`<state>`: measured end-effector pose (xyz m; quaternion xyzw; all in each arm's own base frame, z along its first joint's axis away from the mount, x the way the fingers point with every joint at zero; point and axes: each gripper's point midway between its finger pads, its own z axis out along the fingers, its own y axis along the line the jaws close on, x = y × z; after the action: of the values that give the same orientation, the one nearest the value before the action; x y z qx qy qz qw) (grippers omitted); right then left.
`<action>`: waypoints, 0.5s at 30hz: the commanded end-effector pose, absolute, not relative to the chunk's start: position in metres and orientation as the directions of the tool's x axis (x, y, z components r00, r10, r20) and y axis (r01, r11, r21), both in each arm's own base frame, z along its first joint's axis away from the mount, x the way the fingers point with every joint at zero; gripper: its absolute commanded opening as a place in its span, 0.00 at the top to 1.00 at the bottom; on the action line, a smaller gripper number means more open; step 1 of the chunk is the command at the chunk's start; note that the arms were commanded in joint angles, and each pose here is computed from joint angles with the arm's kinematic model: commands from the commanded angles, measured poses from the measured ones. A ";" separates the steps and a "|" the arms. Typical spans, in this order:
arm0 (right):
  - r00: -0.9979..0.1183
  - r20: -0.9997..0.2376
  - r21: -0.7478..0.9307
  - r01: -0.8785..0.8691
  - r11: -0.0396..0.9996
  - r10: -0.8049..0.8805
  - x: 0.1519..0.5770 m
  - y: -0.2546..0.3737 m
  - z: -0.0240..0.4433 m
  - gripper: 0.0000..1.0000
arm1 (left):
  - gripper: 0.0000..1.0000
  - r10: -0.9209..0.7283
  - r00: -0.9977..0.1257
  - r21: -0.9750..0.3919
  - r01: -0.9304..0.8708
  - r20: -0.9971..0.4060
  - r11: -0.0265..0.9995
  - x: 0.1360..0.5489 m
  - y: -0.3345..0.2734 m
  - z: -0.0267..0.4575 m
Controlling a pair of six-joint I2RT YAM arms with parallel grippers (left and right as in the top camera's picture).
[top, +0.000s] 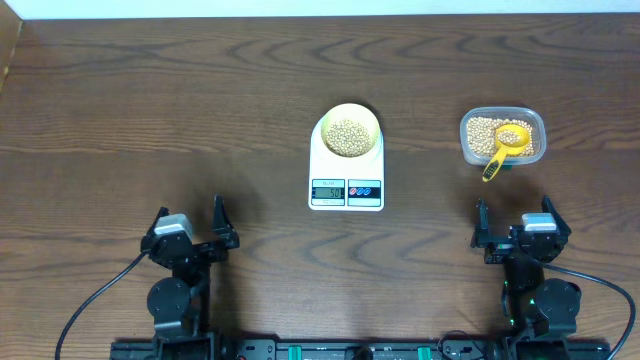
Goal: Scoop item into bowl and weigh 50g on scale
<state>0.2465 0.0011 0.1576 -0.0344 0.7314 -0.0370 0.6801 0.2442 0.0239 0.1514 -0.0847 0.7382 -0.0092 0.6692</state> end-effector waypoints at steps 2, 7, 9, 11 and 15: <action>-0.072 -0.993 -0.094 0.003 0.996 -0.093 0.246 0.001 0.157 0.01 | 0.02 0.024 -0.155 0.039 -0.095 -0.988 0.995 0.243 0.021 0.137; -0.072 -0.993 -0.094 0.003 0.996 -0.093 0.246 0.001 0.157 0.01 | 0.02 0.027 -0.155 0.039 -0.075 -0.988 0.996 0.243 0.017 0.137; -0.072 -0.993 -0.094 0.003 0.996 -0.093 0.246 0.001 0.157 0.01 | 0.02 0.027 -0.155 0.039 -0.075 -0.987 0.996 0.243 0.017 0.137; -0.072 -0.993 -0.094 0.003 0.996 -0.093 0.246 0.001 0.157 0.01 | 0.02 0.027 -0.156 0.039 -0.076 -0.987 0.996 0.243 0.017 0.137; -0.072 -0.993 -0.094 0.003 0.996 -0.093 0.246 0.001 0.157 0.01 | 0.02 0.020 -0.156 0.033 -0.075 -0.988 0.997 0.243 0.017 0.137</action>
<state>0.2465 0.0011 0.1576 -0.0344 0.7314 -0.0370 0.6801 0.2450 0.0123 0.1511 -0.0142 0.7432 0.0228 0.6685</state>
